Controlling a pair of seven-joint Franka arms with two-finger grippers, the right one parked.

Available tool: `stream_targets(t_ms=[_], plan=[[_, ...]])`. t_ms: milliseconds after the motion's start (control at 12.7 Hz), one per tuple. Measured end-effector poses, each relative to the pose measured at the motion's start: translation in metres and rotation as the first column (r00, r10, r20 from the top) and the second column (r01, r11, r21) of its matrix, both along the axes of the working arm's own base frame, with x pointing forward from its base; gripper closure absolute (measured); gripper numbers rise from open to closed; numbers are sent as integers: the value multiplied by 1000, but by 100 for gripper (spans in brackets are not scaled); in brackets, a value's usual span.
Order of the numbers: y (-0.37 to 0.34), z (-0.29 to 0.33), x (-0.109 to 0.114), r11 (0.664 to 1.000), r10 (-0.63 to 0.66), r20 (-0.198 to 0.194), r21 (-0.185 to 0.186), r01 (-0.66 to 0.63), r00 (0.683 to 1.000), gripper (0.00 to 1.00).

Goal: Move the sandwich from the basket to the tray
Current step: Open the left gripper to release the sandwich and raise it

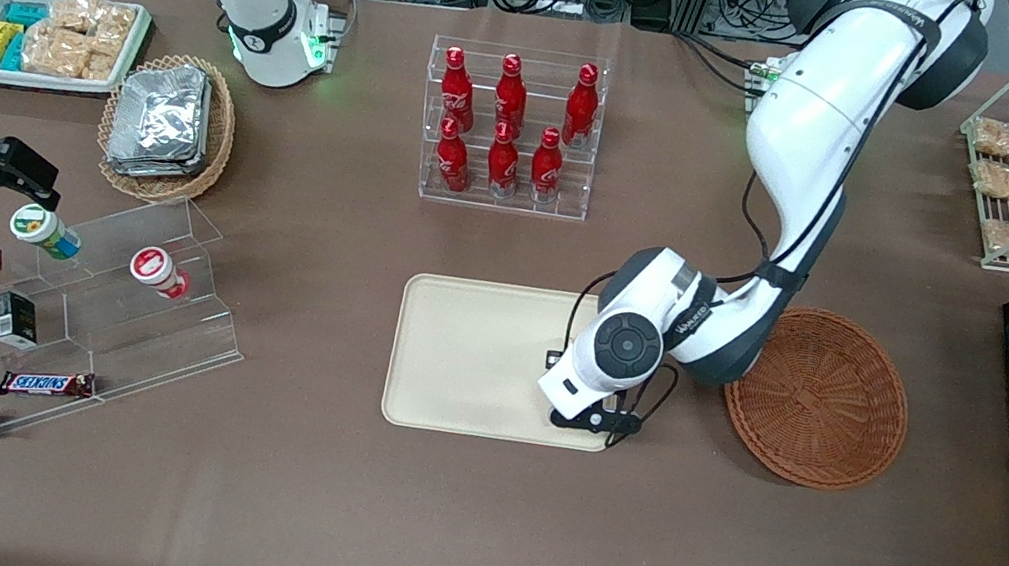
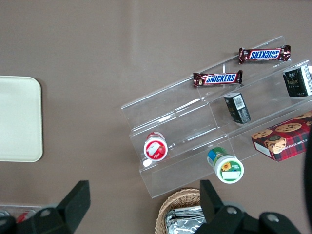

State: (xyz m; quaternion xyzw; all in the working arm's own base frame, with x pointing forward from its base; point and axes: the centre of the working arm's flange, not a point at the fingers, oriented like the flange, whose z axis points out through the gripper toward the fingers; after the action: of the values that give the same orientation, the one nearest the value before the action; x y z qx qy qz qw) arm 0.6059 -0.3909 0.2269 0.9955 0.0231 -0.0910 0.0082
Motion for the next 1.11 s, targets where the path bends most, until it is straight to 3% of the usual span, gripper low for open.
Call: stream_targets(t_ms=[316,474,553,632,789,1105], plan=[[1,-1,2,1000,4,6,-1,-4,1000,31],[5,15,8,1000,13,23,-6,-13,1000,9],[12,32,10,1000,17,13,5,-17,1000,0],[20,57,10,1000,18,-4,21,-18,1000,0],[33,116,-1,999,14,1,32,-14,1000,0],[98,183,-58,995,-90,23,46,89,996,0]])
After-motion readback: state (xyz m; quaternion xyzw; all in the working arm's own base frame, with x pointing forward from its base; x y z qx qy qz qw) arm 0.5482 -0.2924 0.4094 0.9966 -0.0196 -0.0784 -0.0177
